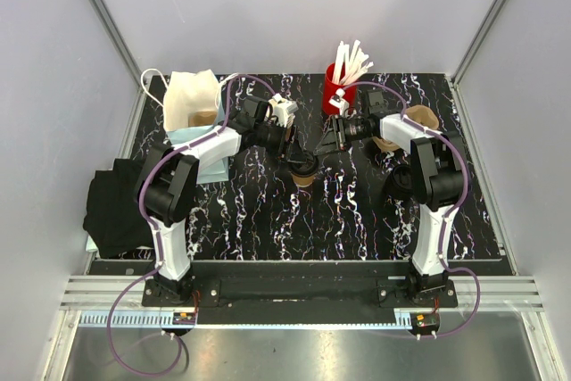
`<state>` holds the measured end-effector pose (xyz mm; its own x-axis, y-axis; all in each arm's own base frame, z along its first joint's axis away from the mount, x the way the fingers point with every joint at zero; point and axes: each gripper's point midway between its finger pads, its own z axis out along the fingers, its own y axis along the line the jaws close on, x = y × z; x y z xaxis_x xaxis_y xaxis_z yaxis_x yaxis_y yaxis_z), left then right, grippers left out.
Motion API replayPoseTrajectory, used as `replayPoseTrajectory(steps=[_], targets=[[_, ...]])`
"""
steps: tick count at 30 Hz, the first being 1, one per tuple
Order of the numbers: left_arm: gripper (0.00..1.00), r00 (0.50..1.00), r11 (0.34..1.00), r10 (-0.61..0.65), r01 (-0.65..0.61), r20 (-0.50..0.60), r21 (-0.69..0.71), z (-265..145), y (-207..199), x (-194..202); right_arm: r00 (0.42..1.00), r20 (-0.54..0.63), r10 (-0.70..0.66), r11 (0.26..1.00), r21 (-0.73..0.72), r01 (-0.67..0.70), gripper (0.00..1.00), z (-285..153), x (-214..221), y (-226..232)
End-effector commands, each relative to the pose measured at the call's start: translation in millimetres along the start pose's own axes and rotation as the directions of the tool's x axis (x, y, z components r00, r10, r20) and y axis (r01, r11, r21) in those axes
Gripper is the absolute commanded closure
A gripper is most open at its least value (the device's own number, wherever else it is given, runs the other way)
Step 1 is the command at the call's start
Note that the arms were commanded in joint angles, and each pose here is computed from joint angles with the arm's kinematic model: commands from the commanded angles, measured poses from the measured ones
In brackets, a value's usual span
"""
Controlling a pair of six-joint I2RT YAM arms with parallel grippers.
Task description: Pack the takeout coffee
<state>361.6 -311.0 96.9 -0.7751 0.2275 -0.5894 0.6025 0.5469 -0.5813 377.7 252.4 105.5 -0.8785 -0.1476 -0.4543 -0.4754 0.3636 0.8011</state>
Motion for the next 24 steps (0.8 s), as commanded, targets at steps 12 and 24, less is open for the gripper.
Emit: replayPoseTrajectory(steps=[12,24], targets=[[0.34,0.994,0.996,-0.008,-0.002,-0.109,-0.089,12,22,38,0.999,0.010,0.045,0.999,0.004,-0.045,0.71,0,0,-17],[0.34,0.994,0.996,-0.011,0.001,-0.108,-0.090,12,22,38,0.997,0.023,0.076,0.996,-0.056,-0.074,0.68,-5,-2,-10]])
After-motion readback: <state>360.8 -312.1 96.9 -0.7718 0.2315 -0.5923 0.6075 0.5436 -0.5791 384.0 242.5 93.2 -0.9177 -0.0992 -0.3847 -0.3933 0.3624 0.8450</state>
